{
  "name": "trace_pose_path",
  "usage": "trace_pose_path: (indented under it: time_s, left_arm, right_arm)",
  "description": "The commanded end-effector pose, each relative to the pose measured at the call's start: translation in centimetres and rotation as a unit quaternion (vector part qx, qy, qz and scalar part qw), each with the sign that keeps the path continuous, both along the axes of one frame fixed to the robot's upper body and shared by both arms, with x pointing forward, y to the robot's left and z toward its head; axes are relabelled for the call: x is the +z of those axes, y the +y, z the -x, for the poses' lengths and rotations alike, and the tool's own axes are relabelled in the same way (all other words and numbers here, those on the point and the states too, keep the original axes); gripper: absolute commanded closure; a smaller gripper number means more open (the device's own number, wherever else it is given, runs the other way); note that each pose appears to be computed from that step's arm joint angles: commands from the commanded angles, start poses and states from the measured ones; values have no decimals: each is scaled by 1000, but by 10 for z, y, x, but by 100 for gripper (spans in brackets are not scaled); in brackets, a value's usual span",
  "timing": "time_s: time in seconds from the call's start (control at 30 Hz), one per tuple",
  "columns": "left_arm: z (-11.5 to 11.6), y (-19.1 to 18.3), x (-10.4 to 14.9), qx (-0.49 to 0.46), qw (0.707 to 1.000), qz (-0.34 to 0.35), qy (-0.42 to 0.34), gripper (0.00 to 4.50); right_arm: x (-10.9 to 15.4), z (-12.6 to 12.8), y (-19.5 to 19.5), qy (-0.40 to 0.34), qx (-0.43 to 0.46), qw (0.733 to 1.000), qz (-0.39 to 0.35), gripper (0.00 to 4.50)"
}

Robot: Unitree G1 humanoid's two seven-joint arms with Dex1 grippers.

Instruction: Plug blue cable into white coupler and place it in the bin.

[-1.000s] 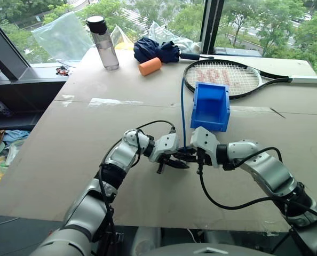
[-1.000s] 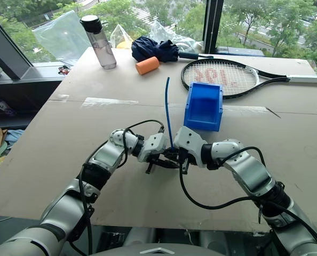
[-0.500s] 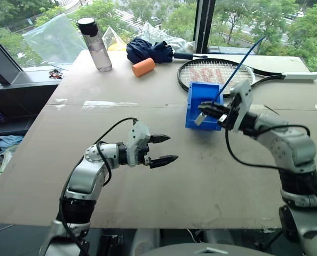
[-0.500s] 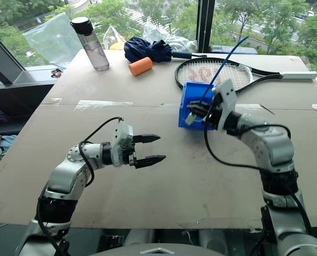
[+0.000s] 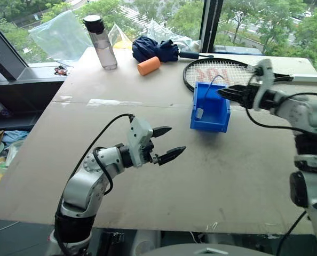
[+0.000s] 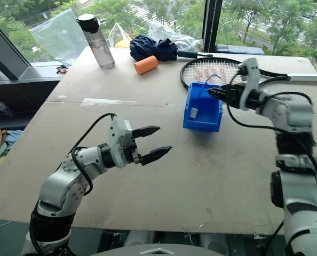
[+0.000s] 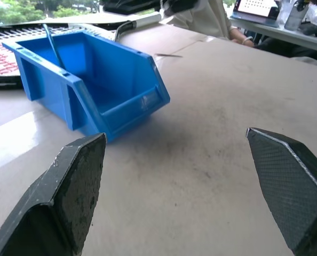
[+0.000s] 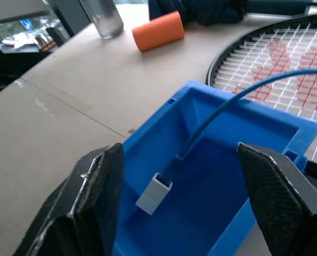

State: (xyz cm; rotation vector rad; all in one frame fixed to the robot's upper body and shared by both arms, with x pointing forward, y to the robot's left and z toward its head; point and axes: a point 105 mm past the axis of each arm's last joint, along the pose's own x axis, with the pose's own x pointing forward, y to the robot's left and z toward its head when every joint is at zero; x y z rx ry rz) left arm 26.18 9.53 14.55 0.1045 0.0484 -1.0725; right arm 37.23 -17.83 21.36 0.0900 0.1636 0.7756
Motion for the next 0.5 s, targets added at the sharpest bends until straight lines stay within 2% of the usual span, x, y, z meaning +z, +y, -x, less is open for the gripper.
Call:
trace_pose_path:
  time_s: [0.03, 0.17, 0.37, 0.5]
  left_arm:
    - [13, 8, 3, -6, 1000, -8, -1, 23]
    - [27, 34, -9, 7, 999, -38, 33, 23]
    - [44, 82, -29, 36, 991, -101, 83, 23]
    - [47, 91, -28, 33, 990, -101, 93, 23]
  right_arm:
    - [12, 62, -11, -100, 60, 991, 62, 106]
    - [-21, 124, -47, -117, 40, 977, 172, 106]
    - [-56, 194, -98, -82, -17, 964, 254, 106]
    - [-72, 222, -113, -65, -27, 956, 283, 106]
